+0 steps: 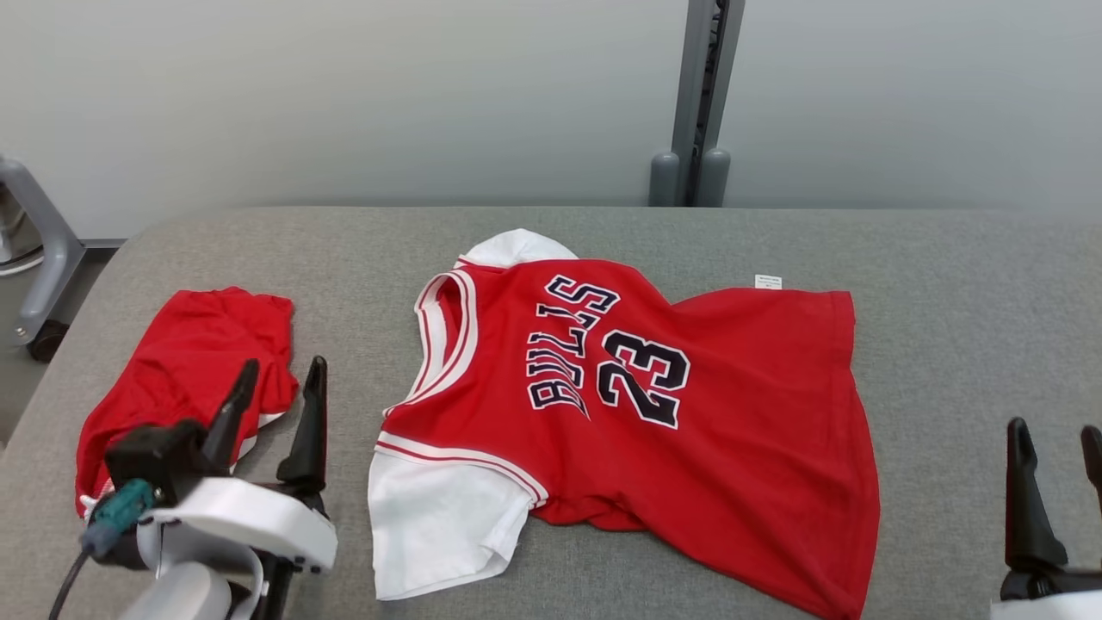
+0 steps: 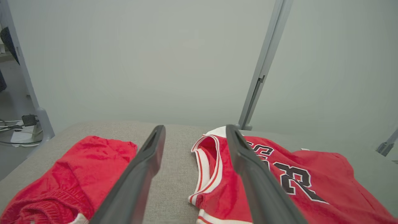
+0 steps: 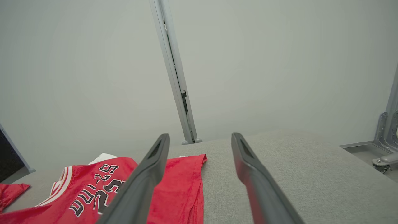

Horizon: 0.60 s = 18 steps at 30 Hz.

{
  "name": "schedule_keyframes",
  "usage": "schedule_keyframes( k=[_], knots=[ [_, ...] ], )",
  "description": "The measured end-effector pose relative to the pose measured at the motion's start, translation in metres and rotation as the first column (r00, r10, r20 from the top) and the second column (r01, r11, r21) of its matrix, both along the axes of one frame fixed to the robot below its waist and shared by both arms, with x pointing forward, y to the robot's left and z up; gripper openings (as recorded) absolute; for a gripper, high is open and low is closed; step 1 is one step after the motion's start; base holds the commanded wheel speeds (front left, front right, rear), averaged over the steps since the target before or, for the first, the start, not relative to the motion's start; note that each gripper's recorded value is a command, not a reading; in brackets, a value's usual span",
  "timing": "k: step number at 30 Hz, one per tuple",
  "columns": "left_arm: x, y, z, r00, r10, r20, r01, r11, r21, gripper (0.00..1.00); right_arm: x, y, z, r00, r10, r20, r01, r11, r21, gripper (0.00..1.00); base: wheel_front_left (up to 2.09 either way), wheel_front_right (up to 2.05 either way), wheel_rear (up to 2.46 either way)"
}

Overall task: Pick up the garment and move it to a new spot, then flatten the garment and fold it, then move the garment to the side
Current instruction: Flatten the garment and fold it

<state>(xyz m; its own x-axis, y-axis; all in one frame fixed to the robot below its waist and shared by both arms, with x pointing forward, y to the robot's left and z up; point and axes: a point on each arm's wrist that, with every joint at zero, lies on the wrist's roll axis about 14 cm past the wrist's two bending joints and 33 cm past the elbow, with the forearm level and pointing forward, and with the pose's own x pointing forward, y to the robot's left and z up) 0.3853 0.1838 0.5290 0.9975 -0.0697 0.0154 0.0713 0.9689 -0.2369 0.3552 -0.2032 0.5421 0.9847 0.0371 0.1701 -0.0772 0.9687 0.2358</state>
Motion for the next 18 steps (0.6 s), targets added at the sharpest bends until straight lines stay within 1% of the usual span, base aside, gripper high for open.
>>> schedule_keyframes(
  k=[4,8,13,18],
  knots=[
    [-0.020,0.002,0.004,0.999,0.046,0.013,-0.045,0.998,-0.044,1.00,-0.012,-0.002,-0.004,1.000,-0.022,-0.014,0.022,1.000,-0.001,1.00,0.00,0.00,0.00],
    [-0.033,-0.005,0.004,0.998,0.060,0.022,-0.058,0.996,-0.072,1.00,-0.018,-0.005,-0.005,0.999,-0.034,-0.027,0.034,0.999,-0.008,1.00,0.00,0.00,0.00],
    [-0.044,-0.008,-0.002,0.998,0.060,0.020,-0.059,0.997,-0.058,1.00,-0.023,-0.008,-0.011,0.998,-0.033,-0.061,0.031,0.999,-0.038,1.00,0.00,0.00,0.00],
    [-0.046,-0.011,-0.001,0.998,0.059,0.030,-0.057,0.997,-0.059,1.00,-0.023,-0.008,-0.009,0.998,-0.028,-0.062,0.025,0.999,-0.046,1.00,0.00,0.00,0.00]
  ],
)
